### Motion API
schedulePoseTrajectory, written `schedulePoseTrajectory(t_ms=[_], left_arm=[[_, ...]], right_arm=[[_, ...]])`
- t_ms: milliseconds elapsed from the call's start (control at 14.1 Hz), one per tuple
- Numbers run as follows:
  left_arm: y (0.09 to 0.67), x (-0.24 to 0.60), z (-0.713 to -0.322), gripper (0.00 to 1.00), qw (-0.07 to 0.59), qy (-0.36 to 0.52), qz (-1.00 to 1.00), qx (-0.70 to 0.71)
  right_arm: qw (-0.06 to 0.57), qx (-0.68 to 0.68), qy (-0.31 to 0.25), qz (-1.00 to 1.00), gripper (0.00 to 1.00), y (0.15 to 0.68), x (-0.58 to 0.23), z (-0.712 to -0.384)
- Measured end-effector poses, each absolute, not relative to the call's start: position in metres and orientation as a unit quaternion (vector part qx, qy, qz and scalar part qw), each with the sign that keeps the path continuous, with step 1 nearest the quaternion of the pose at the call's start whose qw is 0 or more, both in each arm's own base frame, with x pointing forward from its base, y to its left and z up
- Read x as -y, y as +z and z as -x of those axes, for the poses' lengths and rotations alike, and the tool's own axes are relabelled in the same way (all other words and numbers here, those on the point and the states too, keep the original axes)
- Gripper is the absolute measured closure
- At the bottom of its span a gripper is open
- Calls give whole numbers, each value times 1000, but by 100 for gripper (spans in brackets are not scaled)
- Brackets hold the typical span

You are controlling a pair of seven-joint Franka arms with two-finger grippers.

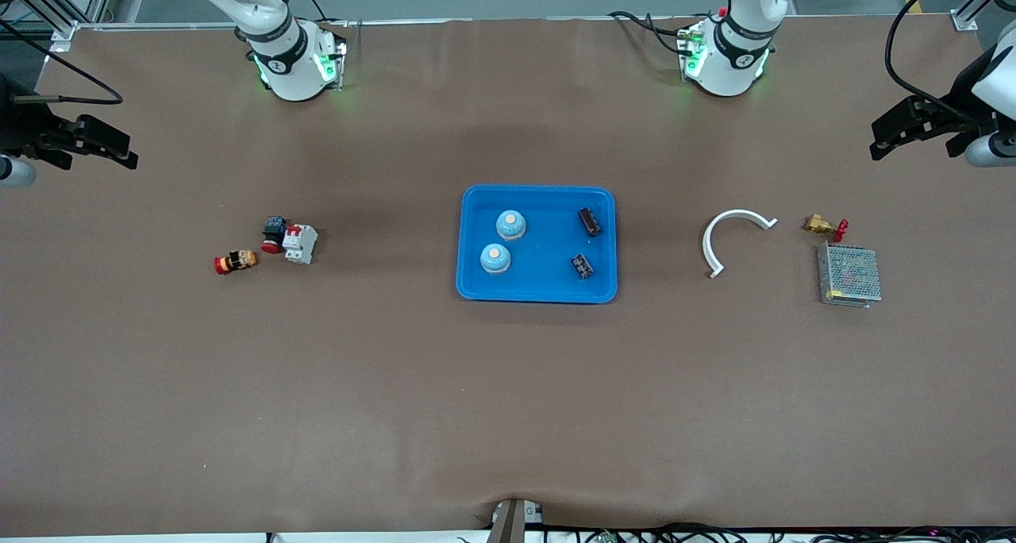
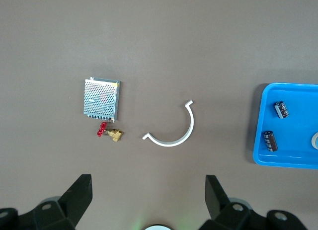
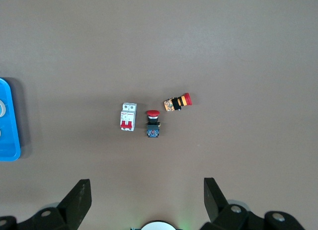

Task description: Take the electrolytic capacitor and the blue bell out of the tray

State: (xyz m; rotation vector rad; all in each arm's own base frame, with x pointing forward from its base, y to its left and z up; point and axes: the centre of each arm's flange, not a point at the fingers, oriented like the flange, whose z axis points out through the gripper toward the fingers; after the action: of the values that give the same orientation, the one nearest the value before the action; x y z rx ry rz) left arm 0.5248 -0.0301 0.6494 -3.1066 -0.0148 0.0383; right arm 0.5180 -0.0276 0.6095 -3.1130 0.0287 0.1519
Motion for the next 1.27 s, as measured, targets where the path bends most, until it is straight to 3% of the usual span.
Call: schedulePoseTrajectory(t_ms=[707,1272], left_arm=[[646,33,-527,0,18,17,999,21],[551,133,-526,0,39,66,994,77]], right_arm=[[13,-9,52,999,0,609,28,-517],[10,-22,46,999,0,613,-14,-519]])
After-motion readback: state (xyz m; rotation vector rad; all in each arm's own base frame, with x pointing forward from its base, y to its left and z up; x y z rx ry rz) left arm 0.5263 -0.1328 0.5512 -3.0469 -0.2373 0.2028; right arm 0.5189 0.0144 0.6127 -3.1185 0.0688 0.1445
